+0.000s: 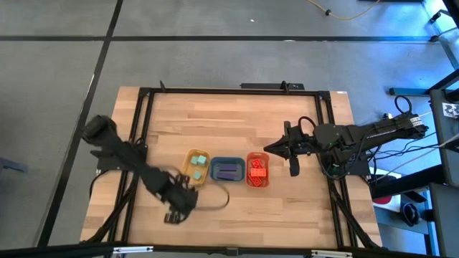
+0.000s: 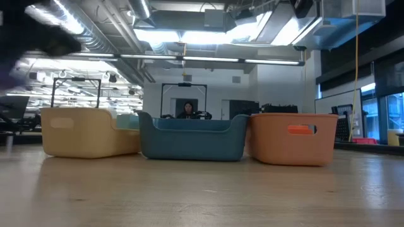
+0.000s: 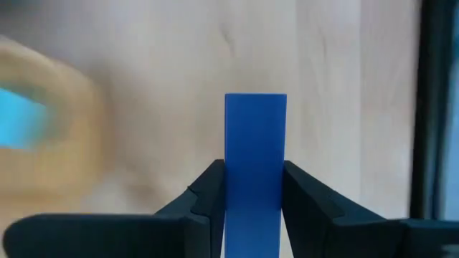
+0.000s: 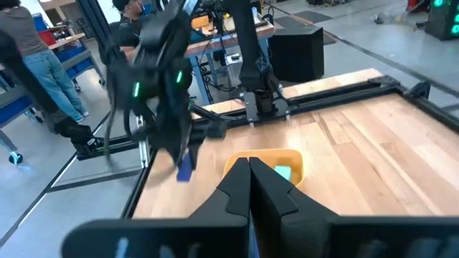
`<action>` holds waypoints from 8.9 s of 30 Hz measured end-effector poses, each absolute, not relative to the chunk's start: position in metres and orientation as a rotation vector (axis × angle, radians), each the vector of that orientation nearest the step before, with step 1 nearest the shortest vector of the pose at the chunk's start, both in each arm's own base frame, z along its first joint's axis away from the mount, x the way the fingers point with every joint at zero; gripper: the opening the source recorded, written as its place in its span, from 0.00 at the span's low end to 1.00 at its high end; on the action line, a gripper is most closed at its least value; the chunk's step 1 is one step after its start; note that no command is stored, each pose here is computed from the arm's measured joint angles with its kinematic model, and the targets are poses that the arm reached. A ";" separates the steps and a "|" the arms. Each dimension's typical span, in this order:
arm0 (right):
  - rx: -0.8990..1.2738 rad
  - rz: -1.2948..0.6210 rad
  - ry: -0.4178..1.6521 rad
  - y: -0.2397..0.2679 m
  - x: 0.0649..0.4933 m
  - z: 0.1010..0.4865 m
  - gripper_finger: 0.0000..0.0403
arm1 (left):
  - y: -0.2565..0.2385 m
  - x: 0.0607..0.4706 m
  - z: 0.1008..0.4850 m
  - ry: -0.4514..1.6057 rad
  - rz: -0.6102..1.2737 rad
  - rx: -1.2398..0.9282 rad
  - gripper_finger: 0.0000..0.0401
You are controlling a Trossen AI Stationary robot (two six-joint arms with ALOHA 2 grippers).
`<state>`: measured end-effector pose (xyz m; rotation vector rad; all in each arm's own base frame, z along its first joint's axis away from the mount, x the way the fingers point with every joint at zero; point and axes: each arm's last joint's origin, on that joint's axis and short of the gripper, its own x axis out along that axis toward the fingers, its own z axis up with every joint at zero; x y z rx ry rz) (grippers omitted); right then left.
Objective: Sort & place blocks by color
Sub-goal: Put the violet block into the blue bin, then return to Home Position
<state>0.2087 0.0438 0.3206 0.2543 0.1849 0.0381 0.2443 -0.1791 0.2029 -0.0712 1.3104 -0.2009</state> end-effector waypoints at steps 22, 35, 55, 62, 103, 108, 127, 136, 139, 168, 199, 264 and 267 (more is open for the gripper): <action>0.315 -0.001 0.220 0.043 0.209 0.314 0.00 | -0.018 0.235 0.363 0.166 0.070 -0.107 0.25; 0.314 -0.016 0.200 0.043 0.210 0.316 0.00 | -0.030 0.244 0.281 -0.172 0.043 -0.392 0.25; 0.312 -0.023 0.193 0.043 0.210 0.316 0.00 | -0.032 0.245 0.280 -0.168 0.033 -0.386 0.25; 0.312 -0.025 0.193 0.042 0.210 0.316 0.00 | -0.033 0.253 0.282 -0.060 0.068 -0.364 0.25; 0.292 -0.039 0.190 0.042 0.210 0.316 0.00 | -0.043 0.365 0.153 1.014 -0.003 0.012 0.26; 0.292 -0.039 0.190 0.042 0.210 0.316 0.00 | -0.043 0.364 0.153 1.017 -0.003 0.012 0.31; 0.289 -0.039 0.190 0.042 0.210 0.316 0.00 | -0.040 0.364 0.155 1.013 0.011 -0.031 0.49; 0.290 -0.038 0.185 0.042 0.210 0.317 0.00 | -0.032 0.365 0.180 0.967 0.011 -0.056 0.51; 0.291 -0.038 0.184 0.042 0.210 0.317 0.00 | -0.032 0.364 0.192 0.950 0.008 -0.057 0.51; 0.310 -0.044 0.209 0.043 0.214 0.312 0.00 | -0.025 0.235 0.329 0.174 0.079 -0.226 0.36; 0.317 -0.042 0.196 0.043 0.214 0.314 0.00 | -0.013 0.141 0.336 -0.157 0.065 -0.279 0.00; 0.385 -0.097 0.020 0.000 0.209 0.334 0.00 | -0.004 0.075 0.337 -0.232 0.051 -0.238 0.00; 0.388 -0.112 0.013 -0.003 0.209 0.335 0.00 | -0.004 0.072 0.326 -0.225 0.044 -0.240 0.00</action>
